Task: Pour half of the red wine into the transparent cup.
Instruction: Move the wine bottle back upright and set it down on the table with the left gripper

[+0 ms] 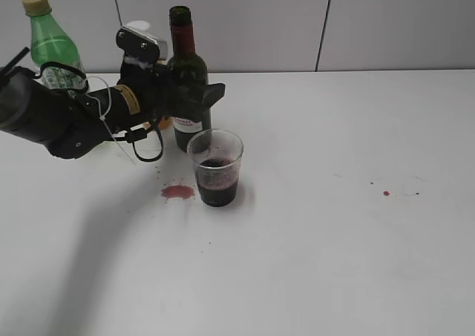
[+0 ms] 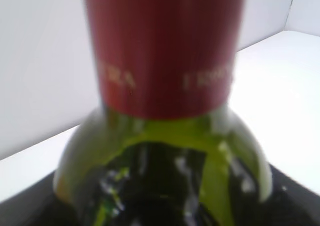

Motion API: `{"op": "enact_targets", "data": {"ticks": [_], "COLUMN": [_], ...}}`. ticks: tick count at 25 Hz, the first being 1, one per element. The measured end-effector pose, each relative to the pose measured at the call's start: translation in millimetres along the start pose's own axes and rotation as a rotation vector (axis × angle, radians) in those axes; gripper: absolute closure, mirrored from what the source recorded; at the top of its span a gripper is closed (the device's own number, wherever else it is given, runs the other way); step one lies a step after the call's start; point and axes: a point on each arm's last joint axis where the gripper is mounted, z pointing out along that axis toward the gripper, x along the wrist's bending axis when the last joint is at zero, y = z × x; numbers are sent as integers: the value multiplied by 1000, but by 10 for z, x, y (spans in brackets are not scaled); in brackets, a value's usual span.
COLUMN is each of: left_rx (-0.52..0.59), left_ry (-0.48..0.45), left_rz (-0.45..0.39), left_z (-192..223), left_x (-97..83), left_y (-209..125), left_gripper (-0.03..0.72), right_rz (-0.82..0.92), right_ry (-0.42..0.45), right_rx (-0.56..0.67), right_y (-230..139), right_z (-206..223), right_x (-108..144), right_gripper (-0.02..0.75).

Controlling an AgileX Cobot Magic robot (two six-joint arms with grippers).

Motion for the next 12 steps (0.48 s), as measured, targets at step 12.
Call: {"op": "enact_targets", "data": {"ticks": [12], "left_rx": [-120], "left_ry": [17], "left_rz": [51], "left_z": [-122], "left_x": [27], "left_y": [596], "left_gripper": [45], "right_rz": [0], "right_ry": [0], "right_rx": [0], "right_y": [0], "right_z": [0], "right_x": [0], "right_gripper": [148]}}
